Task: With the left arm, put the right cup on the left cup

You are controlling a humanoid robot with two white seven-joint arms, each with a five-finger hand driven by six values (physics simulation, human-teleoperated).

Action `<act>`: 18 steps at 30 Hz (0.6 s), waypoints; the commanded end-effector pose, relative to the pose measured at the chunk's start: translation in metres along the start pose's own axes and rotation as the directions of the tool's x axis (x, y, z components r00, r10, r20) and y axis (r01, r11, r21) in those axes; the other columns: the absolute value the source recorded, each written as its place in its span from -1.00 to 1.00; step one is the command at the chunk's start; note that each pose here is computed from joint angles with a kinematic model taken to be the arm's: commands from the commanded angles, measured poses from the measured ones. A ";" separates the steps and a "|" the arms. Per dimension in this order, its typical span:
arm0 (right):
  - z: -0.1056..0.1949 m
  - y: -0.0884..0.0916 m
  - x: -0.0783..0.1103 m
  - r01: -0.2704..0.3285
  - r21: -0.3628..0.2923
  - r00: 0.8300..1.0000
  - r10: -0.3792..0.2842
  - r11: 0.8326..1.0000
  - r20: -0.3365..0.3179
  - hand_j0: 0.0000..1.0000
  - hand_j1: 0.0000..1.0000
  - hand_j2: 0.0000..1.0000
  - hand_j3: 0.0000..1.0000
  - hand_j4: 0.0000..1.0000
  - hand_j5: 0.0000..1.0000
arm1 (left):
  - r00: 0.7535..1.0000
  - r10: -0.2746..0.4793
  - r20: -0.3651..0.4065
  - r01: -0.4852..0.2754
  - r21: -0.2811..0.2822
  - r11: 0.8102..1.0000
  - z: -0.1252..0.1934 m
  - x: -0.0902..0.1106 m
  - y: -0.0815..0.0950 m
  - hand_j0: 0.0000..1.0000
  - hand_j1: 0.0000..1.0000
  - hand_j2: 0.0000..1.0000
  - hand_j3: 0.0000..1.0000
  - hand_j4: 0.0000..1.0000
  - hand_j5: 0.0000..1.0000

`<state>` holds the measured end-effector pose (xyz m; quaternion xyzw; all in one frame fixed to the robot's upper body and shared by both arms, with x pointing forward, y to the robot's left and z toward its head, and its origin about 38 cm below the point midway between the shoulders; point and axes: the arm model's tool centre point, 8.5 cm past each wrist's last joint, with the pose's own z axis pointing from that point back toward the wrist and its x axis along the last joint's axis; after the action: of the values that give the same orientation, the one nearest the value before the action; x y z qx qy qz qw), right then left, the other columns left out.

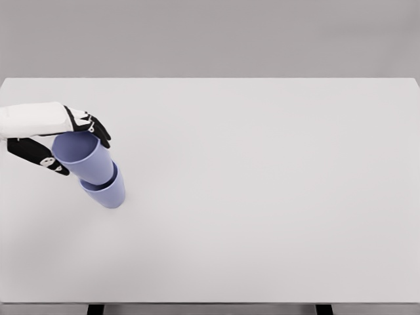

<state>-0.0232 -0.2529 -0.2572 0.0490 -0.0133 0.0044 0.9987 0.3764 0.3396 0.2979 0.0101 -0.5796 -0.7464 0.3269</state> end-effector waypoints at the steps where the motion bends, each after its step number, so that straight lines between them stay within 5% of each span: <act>1: 0.000 0.000 0.000 0.000 0.000 1.000 0.000 1.000 0.000 1.00 1.00 1.00 1.00 1.00 1.00 | 1.000 0.008 0.009 -0.008 0.010 1.000 -0.004 -0.001 0.001 0.10 0.10 0.10 0.10 0.10 0.10; 15: 0.000 0.000 0.000 0.000 0.000 1.000 0.000 1.000 -0.001 1.00 1.00 1.00 1.00 1.00 1.00 | 0.999 0.017 -0.028 -0.017 -0.007 1.000 -0.005 -0.013 -0.011 0.12 0.12 0.12 0.12 0.12 0.12; 17: 0.000 0.000 -0.001 0.000 0.000 1.000 0.000 1.000 -0.003 1.00 1.00 1.00 1.00 1.00 1.00 | 0.999 0.012 -0.032 -0.012 -0.013 1.000 -0.005 -0.014 -0.012 1.00 1.00 1.00 1.00 1.00 1.00; 18: 0.000 0.000 0.000 0.000 0.000 1.000 0.000 1.000 0.000 1.00 1.00 1.00 1.00 1.00 1.00 | 0.999 0.011 -0.034 -0.011 -0.014 1.000 -0.004 -0.014 -0.012 1.00 1.00 1.00 1.00 1.00 1.00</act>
<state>-0.0233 -0.2529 -0.2572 0.0490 -0.0131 0.0043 0.9987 0.3823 0.3443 0.2797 0.0158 -0.5674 -0.7496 0.3404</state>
